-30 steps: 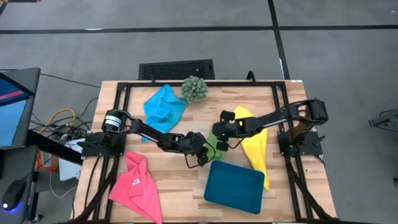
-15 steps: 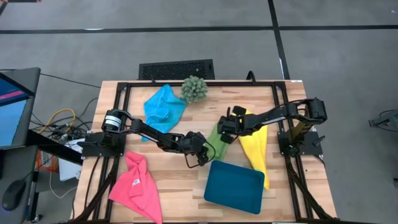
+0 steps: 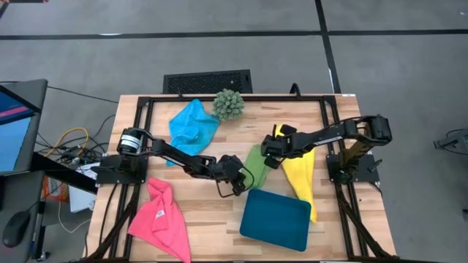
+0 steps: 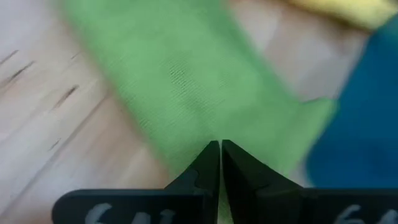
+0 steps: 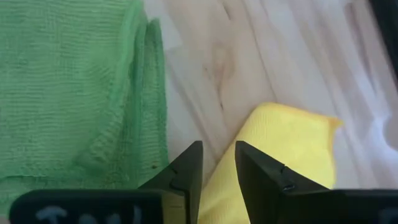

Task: Fold microfiber towels
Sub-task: Fold the green microfiber cloth

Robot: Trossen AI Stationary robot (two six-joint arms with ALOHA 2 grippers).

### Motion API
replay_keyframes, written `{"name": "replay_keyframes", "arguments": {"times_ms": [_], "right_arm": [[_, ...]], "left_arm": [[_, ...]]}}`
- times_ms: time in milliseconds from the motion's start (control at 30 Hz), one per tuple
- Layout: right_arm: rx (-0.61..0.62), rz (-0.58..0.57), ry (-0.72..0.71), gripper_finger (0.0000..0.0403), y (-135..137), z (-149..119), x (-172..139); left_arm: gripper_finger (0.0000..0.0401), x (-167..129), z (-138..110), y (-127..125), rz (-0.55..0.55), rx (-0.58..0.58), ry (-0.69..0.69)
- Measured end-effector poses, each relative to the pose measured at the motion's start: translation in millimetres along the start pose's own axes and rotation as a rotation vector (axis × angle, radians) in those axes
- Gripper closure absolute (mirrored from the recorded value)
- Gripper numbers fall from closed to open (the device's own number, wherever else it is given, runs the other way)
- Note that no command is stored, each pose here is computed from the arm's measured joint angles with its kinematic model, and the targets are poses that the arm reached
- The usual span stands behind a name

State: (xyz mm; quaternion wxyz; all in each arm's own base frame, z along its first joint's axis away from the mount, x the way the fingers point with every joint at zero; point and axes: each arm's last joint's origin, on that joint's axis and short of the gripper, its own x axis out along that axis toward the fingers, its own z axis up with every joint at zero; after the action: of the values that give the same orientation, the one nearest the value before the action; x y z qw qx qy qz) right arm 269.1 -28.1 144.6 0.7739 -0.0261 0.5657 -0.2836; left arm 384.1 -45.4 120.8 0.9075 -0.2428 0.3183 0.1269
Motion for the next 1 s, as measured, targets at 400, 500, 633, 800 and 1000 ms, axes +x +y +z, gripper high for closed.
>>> {"name": "replay_keyframes", "arguments": {"times_ms": [400, 500, 633, 800, 1000], "right_arm": [[0.092, 0.13, -0.27, 0.0284, -25, -2, -47], [0.076, 0.213, -0.335, 0.0279, -27, 6, -49], [0.011, 0.2, -0.331, 0.0264, -22, 13, -31], [-0.044, 0.212, -0.258, 0.0237, -7, 13, 2], [-0.057, 0.218, -0.223, 0.0211, 1, 14, 23]], "left_arm": [[0.0395, -25, 43, 3, 0.051, 0.14, -0.223], [0.0399, -6, 44, 24, 0.032, 0.129, -0.208], [0.0399, 17, 42, 45, -0.028, 0.103, -0.189], [0.0401, 38, 27, 58, -0.043, 0.056, -0.11], [0.0401, 41, 24, 53, -0.051, 0.055, -0.099]]}}
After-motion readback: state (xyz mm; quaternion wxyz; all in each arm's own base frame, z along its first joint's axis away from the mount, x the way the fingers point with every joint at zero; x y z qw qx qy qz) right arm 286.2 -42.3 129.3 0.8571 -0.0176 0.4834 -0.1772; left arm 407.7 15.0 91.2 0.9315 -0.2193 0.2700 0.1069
